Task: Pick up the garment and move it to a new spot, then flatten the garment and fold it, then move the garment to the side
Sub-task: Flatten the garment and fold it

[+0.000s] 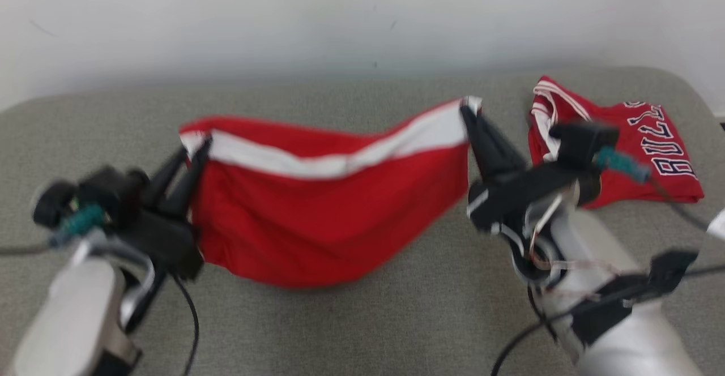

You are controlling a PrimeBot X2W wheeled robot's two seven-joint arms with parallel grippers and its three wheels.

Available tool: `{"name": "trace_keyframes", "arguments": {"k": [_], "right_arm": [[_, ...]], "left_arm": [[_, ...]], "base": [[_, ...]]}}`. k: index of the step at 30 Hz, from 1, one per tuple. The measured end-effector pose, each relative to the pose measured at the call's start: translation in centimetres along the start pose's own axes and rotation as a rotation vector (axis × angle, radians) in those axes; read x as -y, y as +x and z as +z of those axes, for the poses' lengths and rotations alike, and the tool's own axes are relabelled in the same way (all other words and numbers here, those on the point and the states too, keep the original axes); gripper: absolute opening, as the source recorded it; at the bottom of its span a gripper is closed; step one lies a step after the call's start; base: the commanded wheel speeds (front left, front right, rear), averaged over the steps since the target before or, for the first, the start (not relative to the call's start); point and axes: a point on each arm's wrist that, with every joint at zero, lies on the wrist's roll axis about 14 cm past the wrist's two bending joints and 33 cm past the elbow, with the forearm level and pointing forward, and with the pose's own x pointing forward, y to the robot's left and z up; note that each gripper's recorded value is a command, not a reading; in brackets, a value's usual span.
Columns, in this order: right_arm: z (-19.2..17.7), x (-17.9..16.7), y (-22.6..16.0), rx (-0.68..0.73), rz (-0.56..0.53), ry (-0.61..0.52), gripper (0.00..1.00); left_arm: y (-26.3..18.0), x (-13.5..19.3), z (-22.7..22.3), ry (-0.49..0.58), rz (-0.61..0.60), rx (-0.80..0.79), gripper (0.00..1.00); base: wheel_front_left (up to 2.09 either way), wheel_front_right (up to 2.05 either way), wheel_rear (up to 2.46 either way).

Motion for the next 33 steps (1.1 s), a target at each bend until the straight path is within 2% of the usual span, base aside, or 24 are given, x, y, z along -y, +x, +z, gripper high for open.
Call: {"name": "trace_keyframes", "arguments": {"k": [7, 11, 14, 19, 25, 29, 31, 33], "right_arm": [[5.0, 2.4, 6.7, 0.058, 0.009, -0.029, 0.00], [9.2, 3.7, 10.7, 0.118, 0.011, -0.066, 0.00], [11.9, 5.0, 13.0, 0.165, -0.008, -0.031, 0.00], [15.3, 7.3, 15.9, 0.212, -0.055, -0.032, 0.00], [16.5, 9.0, 17.6, 0.241, -0.095, -0.029, 0.00], [18.6, 9.5, 18.4, 0.300, -0.105, -0.069, 0.00], [18.3, 9.8, 18.8, 0.301, -0.106, -0.098, 0.00], [16.4, 10.7, 19.4, 0.270, -0.113, -0.096, 0.00]], "left_arm": [[6.6, -2.9, 2.9, 0.055, -0.039, 0.046, 0.00], [10.2, -4.5, 4.2, 0.095, -0.052, 0.061, 0.00], [12.7, -5.8, 5.6, 0.043, -0.034, 0.095, 0.00], [16.2, -7.1, 7.1, 0.048, -0.027, 0.123, 0.00], [19.0, -7.6, 7.1, 0.057, -0.027, 0.118, 0.00], [20.8, -7.6, 9.2, 0.062, -0.030, 0.203, 0.00], [21.5, -7.4, 9.9, 0.054, -0.033, 0.256, 0.00], [22.2, -7.5, 8.1, 0.051, -0.027, 0.255, 0.00]], "base": [[0.00, 0.00, 0.00], [0.00, 0.00, 0.00], [0.00, 0.00, 0.00], [0.00, 0.00, 0.00], [0.00, 0.00, 0.00], [0.00, 0.00, 0.00], [0.00, 0.00, 0.00], [0.00, 0.00, 0.00]]}}
